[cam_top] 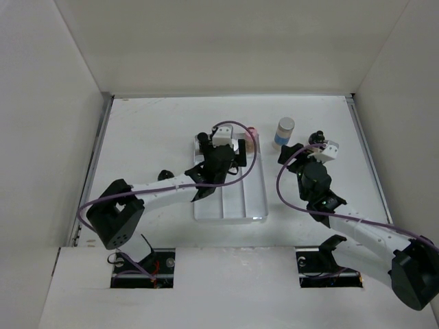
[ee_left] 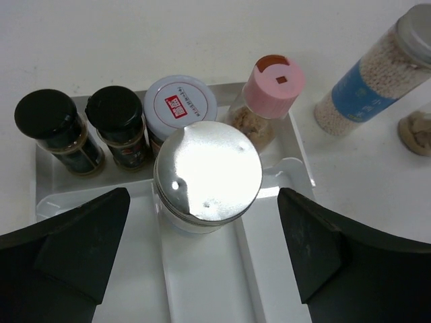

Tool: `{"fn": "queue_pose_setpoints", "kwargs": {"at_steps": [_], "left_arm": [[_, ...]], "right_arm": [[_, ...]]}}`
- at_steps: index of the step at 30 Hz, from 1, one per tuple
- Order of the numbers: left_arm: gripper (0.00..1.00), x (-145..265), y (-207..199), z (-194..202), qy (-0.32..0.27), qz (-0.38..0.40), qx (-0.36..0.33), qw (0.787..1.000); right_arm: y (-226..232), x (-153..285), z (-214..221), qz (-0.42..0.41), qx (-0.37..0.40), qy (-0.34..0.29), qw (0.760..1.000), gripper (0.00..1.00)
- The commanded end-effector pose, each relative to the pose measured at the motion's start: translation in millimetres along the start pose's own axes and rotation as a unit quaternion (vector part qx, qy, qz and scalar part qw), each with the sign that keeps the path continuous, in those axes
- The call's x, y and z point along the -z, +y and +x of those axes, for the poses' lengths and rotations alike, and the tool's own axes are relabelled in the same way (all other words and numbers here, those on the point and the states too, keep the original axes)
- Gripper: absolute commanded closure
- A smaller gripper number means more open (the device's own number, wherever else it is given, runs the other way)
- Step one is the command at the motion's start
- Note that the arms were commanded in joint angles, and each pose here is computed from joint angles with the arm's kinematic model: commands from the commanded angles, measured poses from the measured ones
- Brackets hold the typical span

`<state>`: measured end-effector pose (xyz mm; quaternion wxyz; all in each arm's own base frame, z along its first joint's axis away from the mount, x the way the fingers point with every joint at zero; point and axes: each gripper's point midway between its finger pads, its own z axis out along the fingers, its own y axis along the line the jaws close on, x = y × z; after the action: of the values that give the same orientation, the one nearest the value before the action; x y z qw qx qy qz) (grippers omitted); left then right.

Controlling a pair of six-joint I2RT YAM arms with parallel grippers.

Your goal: Organize the condiment bottles

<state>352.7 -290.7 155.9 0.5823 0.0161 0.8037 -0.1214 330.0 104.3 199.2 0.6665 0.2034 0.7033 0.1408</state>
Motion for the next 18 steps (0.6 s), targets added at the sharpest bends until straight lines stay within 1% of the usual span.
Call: {"fn": "queue_pose_setpoints", "kwargs": {"at_steps": [1, 2, 4, 6, 7, 8, 9, 11, 12, 13, 14, 15, 16, 17, 18], "left_arm": [[0.05, 20, -13, -52, -0.064, 0.036, 0.052, 0.996], [0.03, 24, -13, -60, -0.073, 0.042, 0.058, 0.995], [0.0, 34, -12, -74, -0.092, 0.053, 0.073, 0.992], [0.0, 47, -10, -91, -0.115, 0.067, 0.09, 0.987], [0.0, 54, -8, -99, -0.126, 0.076, 0.1, 0.984], [0.0, 63, -7, -106, -0.137, 0.087, 0.107, 0.981], [0.0, 70, -5, -111, -0.147, 0.097, 0.113, 0.978], [0.0, 84, 2, -117, -0.166, 0.113, 0.121, 0.972], [0.0, 89, 8, -117, -0.174, 0.117, 0.123, 0.97], [0.0, 94, 13, -114, -0.18, 0.123, 0.125, 0.968], [0.0, 99, 17, -112, -0.187, 0.131, 0.128, 0.965], [0.03, 103, 21, -109, -0.192, 0.141, 0.132, 0.962], [0.15, 107, 23, -103, -0.195, 0.153, 0.133, 0.96], [0.33, 111, 22, -98, -0.197, 0.168, 0.136, 0.956], [0.44, 114, 22, -95, -0.198, 0.176, 0.137, 0.955]], "right_arm": [[5, -1, -9, -0.012, -0.011, -0.015, 1.0, 0.16], [5, -1, -7, -0.012, -0.009, -0.012, 1.0, 0.19], [8, -3, -6, -0.014, -0.004, -0.009, 1.0, 0.3], [8, -4, -6, -0.013, 0.003, -0.008, 1.0, 0.52], [9, -4, -8, -0.013, 0.007, -0.009, 1.0, 0.62], [9, -3, -10, -0.013, 0.011, -0.01, 1.0, 0.68], [10, -2, -12, -0.014, 0.014, -0.01, 1.0, 0.72], [11, 0, -14, -0.016, 0.018, -0.005, 1.0, 0.75], [13, 0, -14, -0.018, 0.021, -0.001, 1.0, 0.73], [14, 0, -11, -0.021, 0.026, 0.005, 0.999, 0.69], [17, -2, -8, -0.026, 0.034, 0.013, 0.999, 0.61], [20, -4, -4, -0.031, 0.041, 0.022, 0.998, 0.53], [24, -7, 1, -0.036, 0.048, 0.034, 0.998, 0.41], [27, -10, 4, -0.04, 0.056, 0.046, 0.997, 0.26], [30, -14, 6, -0.042, 0.063, 0.058, 0.995, 0.16]]}}
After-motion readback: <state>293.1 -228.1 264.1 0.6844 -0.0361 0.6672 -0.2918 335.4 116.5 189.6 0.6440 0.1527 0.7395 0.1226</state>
